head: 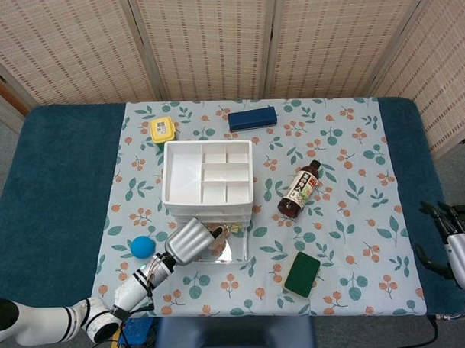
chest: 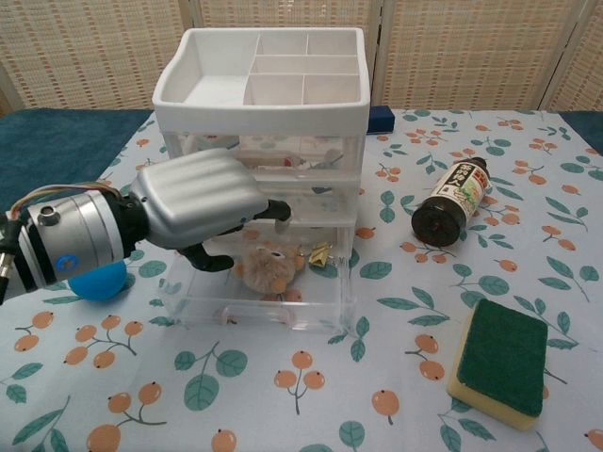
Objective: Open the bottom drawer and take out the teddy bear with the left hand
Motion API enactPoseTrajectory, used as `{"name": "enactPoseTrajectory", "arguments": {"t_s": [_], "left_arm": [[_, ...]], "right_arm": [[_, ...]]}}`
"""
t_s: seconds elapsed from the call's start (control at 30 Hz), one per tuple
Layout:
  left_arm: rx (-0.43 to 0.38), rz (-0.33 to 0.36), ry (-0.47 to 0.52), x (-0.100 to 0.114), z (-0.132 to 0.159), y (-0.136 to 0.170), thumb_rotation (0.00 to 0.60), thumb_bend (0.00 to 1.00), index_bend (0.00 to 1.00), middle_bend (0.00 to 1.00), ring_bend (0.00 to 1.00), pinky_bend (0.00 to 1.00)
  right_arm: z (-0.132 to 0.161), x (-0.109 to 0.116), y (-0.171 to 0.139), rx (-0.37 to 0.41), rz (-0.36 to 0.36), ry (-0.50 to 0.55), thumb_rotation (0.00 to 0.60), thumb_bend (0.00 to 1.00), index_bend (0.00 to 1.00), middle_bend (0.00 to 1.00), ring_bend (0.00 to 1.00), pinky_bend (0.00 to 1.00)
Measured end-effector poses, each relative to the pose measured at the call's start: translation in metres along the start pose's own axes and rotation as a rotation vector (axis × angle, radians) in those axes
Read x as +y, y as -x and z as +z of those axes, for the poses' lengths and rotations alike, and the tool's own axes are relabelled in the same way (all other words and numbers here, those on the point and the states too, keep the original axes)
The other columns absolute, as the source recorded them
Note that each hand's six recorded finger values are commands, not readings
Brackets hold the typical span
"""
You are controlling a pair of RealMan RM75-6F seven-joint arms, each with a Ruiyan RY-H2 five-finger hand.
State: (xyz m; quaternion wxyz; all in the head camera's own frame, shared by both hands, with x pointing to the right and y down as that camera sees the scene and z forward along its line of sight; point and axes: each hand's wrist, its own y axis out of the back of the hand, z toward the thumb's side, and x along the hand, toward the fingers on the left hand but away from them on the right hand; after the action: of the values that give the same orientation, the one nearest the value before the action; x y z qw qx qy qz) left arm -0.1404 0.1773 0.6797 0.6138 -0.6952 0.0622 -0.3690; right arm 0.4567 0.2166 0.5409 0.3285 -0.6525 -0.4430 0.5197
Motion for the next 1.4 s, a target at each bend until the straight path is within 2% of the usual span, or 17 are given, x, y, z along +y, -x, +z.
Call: {"name": "enactPoseTrajectory", "arguments": {"t_s": [0.73,1.4], "left_arm": [[-0.014,0.003,-0.030,-0.024,0.008,-0.014,0.600,0.24,0.29,0.94,1.00,1.00],[-0.024,-0.001,-0.031,-0.034,0.014,-0.024,0.600,0.24,0.36,0.95,1.00,1.00]], "right_arm": [[-0.001,0.000,-0.001,-0.011,0.002,-0.005,0.600,0.42,0.08,0.21,0.12,0.20],[-0.003,0.000,-0.001,-0.020,0.005,-0.006,0.600,0.42,0.08,0.21,0.12,0.20]]}}
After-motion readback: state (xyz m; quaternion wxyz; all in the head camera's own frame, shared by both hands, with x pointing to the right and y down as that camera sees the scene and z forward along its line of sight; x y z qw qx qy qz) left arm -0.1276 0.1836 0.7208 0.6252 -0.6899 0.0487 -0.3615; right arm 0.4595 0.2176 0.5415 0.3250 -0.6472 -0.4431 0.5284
